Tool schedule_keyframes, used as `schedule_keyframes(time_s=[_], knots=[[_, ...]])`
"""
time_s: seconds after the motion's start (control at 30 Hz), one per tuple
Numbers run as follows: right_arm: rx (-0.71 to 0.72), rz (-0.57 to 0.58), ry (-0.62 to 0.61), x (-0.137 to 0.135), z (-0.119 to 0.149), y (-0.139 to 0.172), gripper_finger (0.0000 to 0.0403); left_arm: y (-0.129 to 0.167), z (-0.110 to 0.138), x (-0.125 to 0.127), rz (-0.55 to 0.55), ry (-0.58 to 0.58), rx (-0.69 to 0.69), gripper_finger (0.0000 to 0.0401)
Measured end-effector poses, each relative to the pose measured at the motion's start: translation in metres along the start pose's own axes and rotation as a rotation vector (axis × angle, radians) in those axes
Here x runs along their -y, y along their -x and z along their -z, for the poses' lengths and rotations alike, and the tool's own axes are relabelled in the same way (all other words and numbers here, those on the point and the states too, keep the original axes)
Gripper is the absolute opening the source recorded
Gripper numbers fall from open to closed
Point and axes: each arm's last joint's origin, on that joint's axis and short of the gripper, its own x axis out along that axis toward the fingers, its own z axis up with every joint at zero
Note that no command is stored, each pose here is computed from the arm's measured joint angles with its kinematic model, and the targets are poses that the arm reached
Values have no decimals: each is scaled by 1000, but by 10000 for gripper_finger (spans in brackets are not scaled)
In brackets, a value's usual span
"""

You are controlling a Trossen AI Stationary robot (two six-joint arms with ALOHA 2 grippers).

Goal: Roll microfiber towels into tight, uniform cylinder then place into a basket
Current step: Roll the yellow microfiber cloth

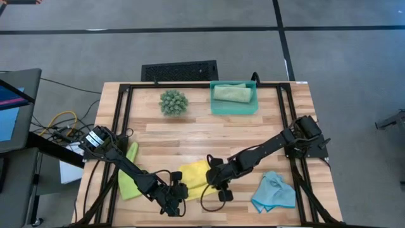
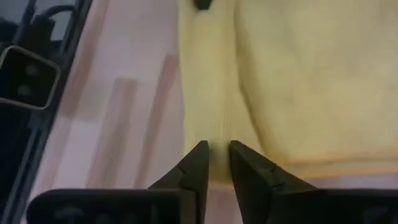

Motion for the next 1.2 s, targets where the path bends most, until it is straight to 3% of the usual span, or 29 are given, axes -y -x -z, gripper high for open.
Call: schedule_keyframes(time_s=[0.27, 0.57, 0.73, 1.0, 1.07, 1.2], knots=[[-79, 65, -54, 2, 6, 14, 60, 0, 0, 0, -3, -1, -4, 0], [28, 38, 20, -4, -3, 14, 59, 0, 1, 0, -4, -1, -11, 0], [17, 25, 0, -3, -3, 15, 59, 0, 1, -1, -4, 0, -12, 0], [18, 307, -113, -3, 2, 48, 59, 0, 1, -1, -4, -3, -13, 0], [67, 246, -60, -12, -2, 47, 59, 0, 1, -1, -5, -3, -13, 0], [182, -13, 77, -32, -13, 35, 59, 0, 1, -1, -4, -3, -14, 0]])
